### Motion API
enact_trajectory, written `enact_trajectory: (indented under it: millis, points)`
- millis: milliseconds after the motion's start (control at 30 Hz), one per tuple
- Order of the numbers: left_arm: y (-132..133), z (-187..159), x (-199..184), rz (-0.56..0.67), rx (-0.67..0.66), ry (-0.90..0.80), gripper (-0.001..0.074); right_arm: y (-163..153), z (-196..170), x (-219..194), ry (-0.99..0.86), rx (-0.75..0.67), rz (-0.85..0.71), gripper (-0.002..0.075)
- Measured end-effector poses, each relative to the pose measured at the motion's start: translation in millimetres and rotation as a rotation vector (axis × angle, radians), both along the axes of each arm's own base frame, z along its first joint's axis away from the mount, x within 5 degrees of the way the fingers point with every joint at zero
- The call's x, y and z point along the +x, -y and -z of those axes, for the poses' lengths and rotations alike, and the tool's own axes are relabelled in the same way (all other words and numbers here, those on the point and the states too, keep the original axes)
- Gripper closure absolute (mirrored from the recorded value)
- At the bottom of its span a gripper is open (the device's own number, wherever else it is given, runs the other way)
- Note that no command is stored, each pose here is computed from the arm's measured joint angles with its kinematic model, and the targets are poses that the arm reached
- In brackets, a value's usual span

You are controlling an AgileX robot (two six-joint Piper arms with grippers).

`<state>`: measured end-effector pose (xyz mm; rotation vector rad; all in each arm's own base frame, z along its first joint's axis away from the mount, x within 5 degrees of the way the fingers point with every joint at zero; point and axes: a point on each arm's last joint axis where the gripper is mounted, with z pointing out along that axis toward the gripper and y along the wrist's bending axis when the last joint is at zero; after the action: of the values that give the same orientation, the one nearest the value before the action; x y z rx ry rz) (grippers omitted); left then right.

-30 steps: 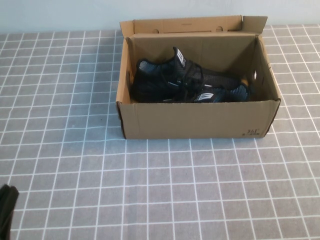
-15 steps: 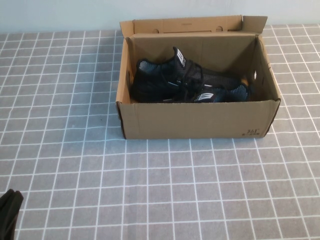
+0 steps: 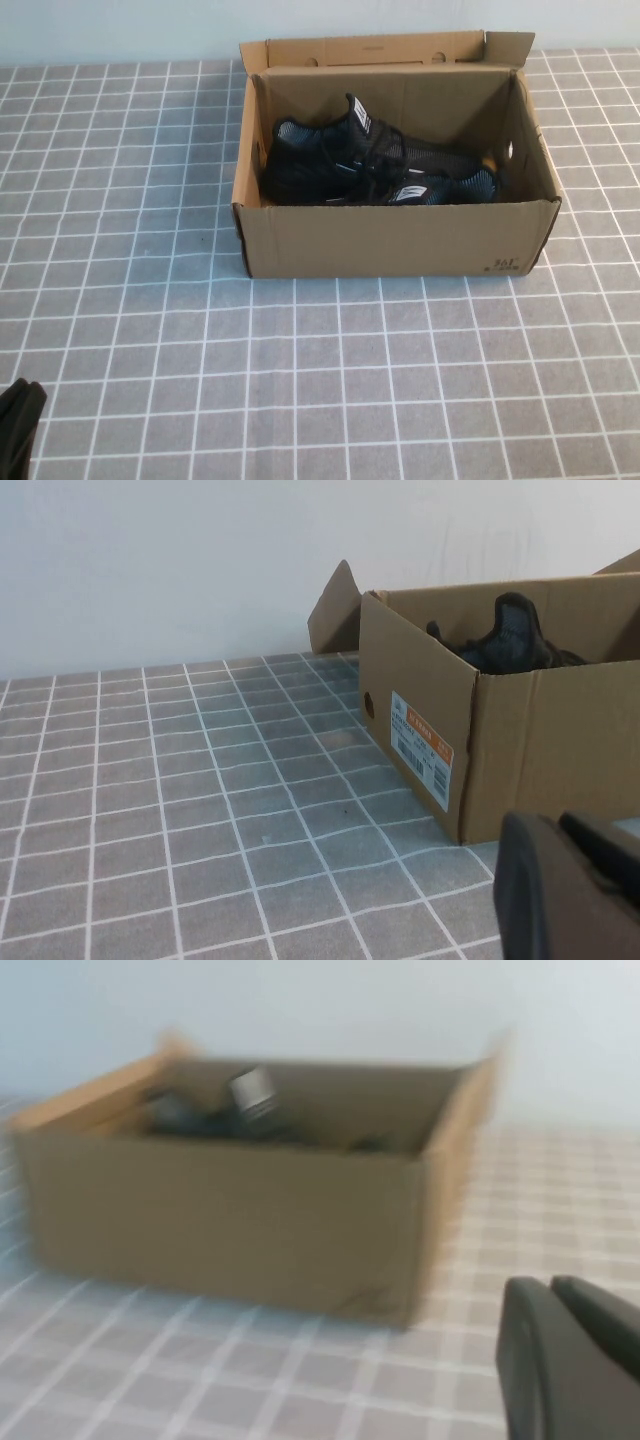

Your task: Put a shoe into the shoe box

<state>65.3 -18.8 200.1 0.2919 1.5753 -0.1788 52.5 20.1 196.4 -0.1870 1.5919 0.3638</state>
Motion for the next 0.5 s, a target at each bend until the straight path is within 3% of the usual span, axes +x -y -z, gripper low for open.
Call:
enact_trajectory:
  millis: [200, 500]
  points:
    - [0.0, 0.0, 0.0, -0.001, -0.007, -0.003, 0.0736, 10.6, 4.0, 2.8, -0.056, 0.041, 0.209, 0.0742]
    - [0.0, 0.1, 0.0, -0.001, -0.011, -0.004, 0.0736, 9.4, 20.6, 0.1, -0.239, 0.01, 0.223, 0.0742]
